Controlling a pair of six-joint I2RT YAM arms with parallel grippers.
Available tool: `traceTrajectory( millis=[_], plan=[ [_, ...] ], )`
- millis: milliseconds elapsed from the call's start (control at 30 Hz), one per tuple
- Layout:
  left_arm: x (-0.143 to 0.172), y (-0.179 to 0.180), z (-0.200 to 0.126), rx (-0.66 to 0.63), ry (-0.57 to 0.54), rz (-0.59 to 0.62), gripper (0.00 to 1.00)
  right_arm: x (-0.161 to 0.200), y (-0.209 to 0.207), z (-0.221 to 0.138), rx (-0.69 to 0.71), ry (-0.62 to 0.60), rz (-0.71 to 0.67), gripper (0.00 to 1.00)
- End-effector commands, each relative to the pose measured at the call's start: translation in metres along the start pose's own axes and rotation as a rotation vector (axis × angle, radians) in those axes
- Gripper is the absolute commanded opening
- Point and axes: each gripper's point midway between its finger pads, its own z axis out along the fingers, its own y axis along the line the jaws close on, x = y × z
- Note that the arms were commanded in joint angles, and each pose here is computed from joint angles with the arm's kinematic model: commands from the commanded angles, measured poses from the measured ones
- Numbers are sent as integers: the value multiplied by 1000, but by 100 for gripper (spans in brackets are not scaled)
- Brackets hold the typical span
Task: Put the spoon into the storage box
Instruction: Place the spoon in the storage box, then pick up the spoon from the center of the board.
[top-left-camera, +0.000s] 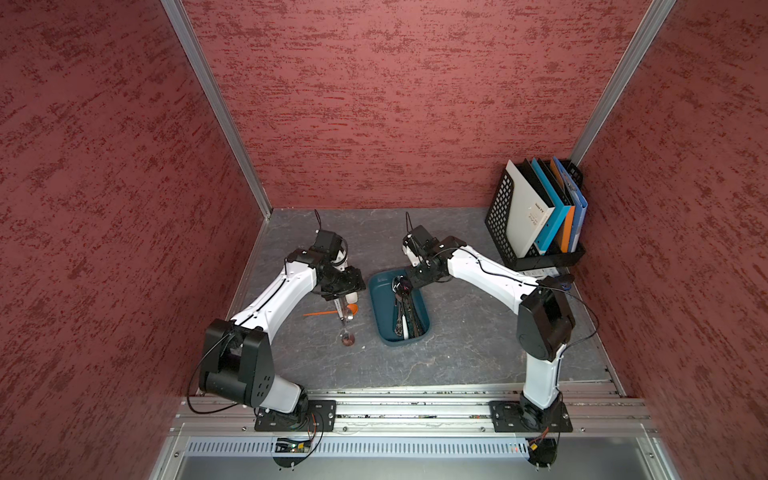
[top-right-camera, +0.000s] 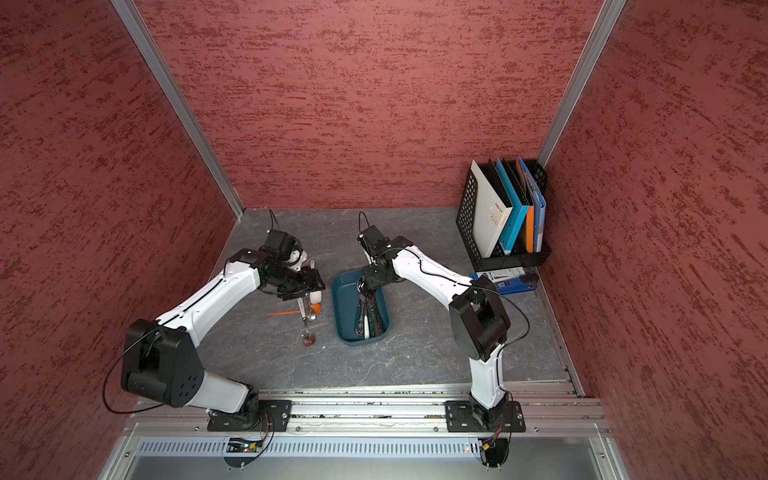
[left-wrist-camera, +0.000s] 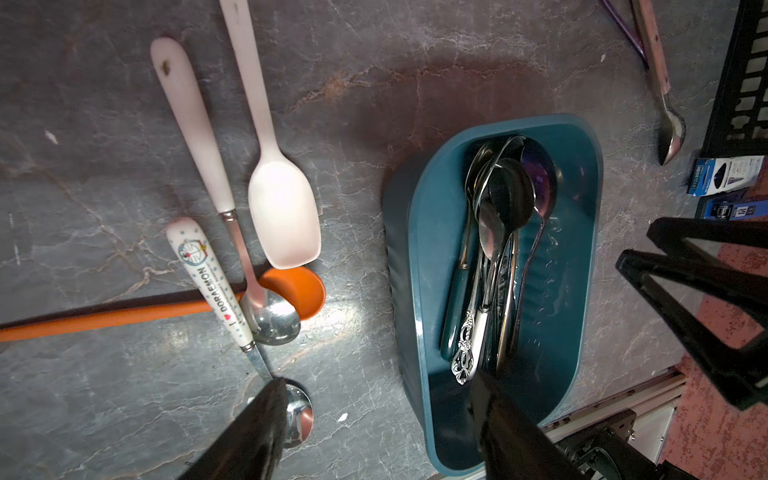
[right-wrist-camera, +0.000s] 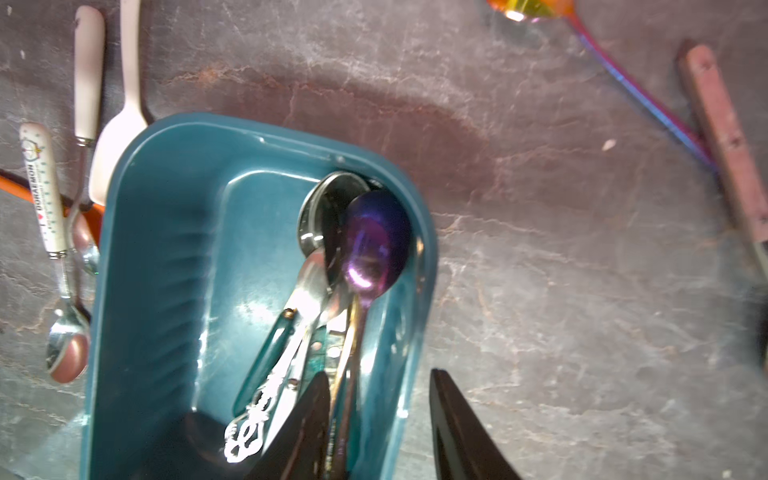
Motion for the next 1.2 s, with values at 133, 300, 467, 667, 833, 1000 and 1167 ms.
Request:
traceTrajectory(
  millis=[133, 300, 467, 667, 833, 1000, 1167],
  plan=[
    [-5, -7, 4, -22, 4, 7, 73, -46, -77, -1, 35, -89, -36, 47],
    [-4, -10, 5, -38, 15, 13, 73, -57, -136, 28, 105, -14, 11, 48],
    [0, -7, 4, -63, 27, 9, 73, -61, -180, 47, 115, -10, 87, 49],
    [0, -4, 8, -81, 52, 0, 73, -59, -201, 68, 130, 38, 63, 50],
    [-2, -6, 10, -89, 62, 0, 73, -53, -212, 80, 123, 63, 82, 50],
    [1, -4, 12, -98, 77, -1, 73, -44, -215, 88, 113, 85, 93, 49],
    [-2, -4, 12, -106, 80, 2, 73, -34, -223, 95, 124, 104, 120, 47]
  ],
)
